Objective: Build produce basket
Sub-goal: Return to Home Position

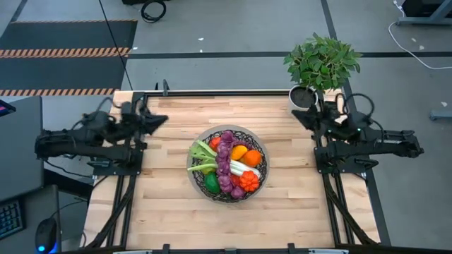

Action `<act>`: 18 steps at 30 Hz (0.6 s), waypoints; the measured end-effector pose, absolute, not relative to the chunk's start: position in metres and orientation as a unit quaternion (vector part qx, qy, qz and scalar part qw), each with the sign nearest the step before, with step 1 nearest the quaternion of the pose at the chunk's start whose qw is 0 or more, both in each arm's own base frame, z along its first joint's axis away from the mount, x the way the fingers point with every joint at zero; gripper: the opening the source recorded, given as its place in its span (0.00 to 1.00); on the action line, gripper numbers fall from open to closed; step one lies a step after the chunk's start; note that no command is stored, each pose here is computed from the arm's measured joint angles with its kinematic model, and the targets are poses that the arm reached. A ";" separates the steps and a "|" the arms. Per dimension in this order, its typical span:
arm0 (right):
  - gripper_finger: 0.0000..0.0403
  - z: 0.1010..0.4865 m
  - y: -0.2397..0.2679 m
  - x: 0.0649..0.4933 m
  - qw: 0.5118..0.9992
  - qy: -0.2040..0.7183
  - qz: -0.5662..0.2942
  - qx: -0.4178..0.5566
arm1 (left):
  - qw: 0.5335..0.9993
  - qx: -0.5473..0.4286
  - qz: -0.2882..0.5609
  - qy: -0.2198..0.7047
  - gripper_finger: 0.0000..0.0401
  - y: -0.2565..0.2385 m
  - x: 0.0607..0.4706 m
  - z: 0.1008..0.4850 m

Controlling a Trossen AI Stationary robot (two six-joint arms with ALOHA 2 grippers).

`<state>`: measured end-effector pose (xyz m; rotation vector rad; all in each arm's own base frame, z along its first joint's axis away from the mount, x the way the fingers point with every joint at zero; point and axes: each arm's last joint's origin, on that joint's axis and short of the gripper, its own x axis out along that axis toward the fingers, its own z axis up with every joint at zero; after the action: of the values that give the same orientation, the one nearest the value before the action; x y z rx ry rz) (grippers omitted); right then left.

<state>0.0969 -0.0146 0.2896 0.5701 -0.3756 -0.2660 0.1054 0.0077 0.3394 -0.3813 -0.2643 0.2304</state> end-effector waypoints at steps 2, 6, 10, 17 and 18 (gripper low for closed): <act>0.02 0.282 -0.015 0.090 0.925 -0.210 -0.142 0.282 | 0.959 -0.192 0.114 -0.173 0.00 0.008 0.094 0.336; 0.02 0.272 -0.016 0.080 0.916 -0.246 -0.152 0.278 | 0.944 -0.204 0.098 -0.240 0.00 0.008 0.083 0.318; 0.02 0.268 -0.015 0.072 0.919 -0.263 -0.157 0.247 | 0.933 -0.208 0.086 -0.281 0.00 0.008 0.086 0.292; 0.02 0.259 -0.017 0.065 0.914 -0.272 -0.194 0.228 | 0.900 -0.226 0.062 -0.368 0.00 0.008 0.087 0.236; 0.02 0.258 -0.017 0.065 0.915 -0.268 -0.197 0.228 | 0.896 -0.229 0.061 -0.376 0.00 0.008 0.087 0.232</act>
<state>0.0653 -0.0168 0.2585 0.4687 -0.5522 -0.4052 0.0866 0.0079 0.2324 -0.4752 -0.7783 0.1267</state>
